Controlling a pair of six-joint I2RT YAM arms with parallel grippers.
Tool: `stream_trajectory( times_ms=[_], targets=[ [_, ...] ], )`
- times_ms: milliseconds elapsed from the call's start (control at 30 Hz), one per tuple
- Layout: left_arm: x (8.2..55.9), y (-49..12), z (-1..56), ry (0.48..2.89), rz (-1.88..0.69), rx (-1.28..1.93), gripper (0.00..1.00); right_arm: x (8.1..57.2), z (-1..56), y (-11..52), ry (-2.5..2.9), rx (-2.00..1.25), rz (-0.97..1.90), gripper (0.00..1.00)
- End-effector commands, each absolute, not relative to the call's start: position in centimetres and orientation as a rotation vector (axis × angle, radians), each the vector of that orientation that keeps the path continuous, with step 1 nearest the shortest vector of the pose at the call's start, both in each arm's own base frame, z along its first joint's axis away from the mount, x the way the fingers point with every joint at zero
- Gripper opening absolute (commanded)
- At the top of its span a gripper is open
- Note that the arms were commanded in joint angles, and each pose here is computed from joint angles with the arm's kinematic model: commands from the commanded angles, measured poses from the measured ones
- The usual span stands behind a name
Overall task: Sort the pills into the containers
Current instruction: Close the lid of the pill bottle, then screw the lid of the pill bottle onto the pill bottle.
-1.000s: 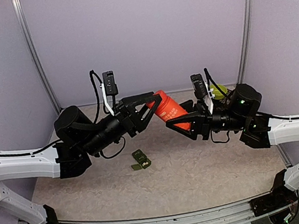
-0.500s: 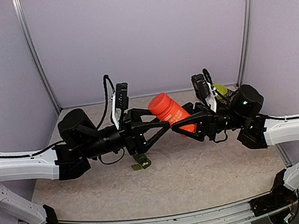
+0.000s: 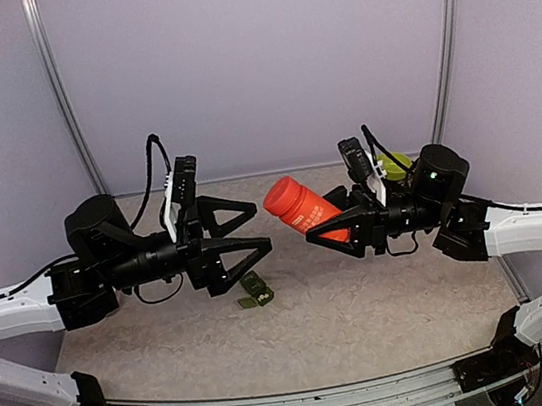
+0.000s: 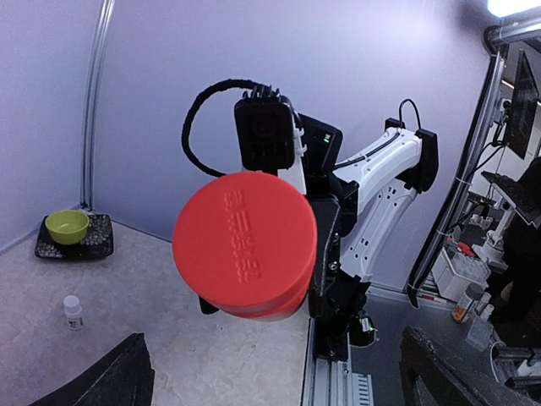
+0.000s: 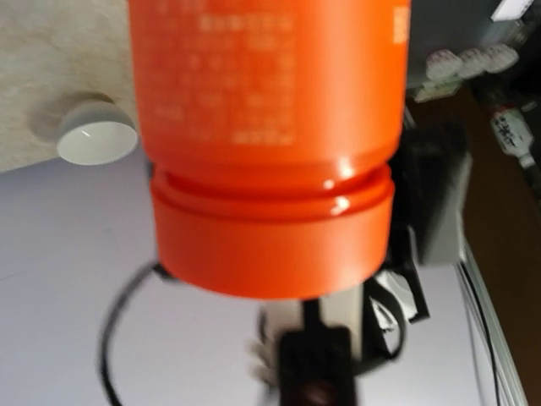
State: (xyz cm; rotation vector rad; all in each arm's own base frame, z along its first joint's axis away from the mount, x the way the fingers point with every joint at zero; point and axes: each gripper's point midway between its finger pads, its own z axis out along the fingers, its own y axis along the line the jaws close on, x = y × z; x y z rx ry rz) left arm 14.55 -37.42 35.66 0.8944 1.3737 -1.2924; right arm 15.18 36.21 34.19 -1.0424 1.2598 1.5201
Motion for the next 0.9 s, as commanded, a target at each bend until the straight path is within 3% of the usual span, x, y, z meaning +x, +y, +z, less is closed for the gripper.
stream_trajectory(
  times_ms=[0, 400, 667, 867],
  targets=[
    [14.1, -35.9, 35.1, 1.313, -1.119, 1.033, 0.99, 14.6, 34.7, 35.5, 1.253, -1.123, 1.461, 0.00],
    [14.1, -37.7, 34.7, 1.241, -0.978, 1.333, 0.98, 10.9, 32.3, 35.1, 1.234, -1.342, 1.631, 0.00],
    [12.5, -38.9, 34.7, 1.182, -1.077, 1.466, 0.78, 10.4, 31.9, 35.2, 1.199, -1.384, 1.660, 0.00],
    [11.9, -38.9, 35.3, 1.154, -1.103, 1.473, 0.77, 10.7, 31.4, 35.7, 1.204, -1.390, 1.693, 0.00]
  ],
)
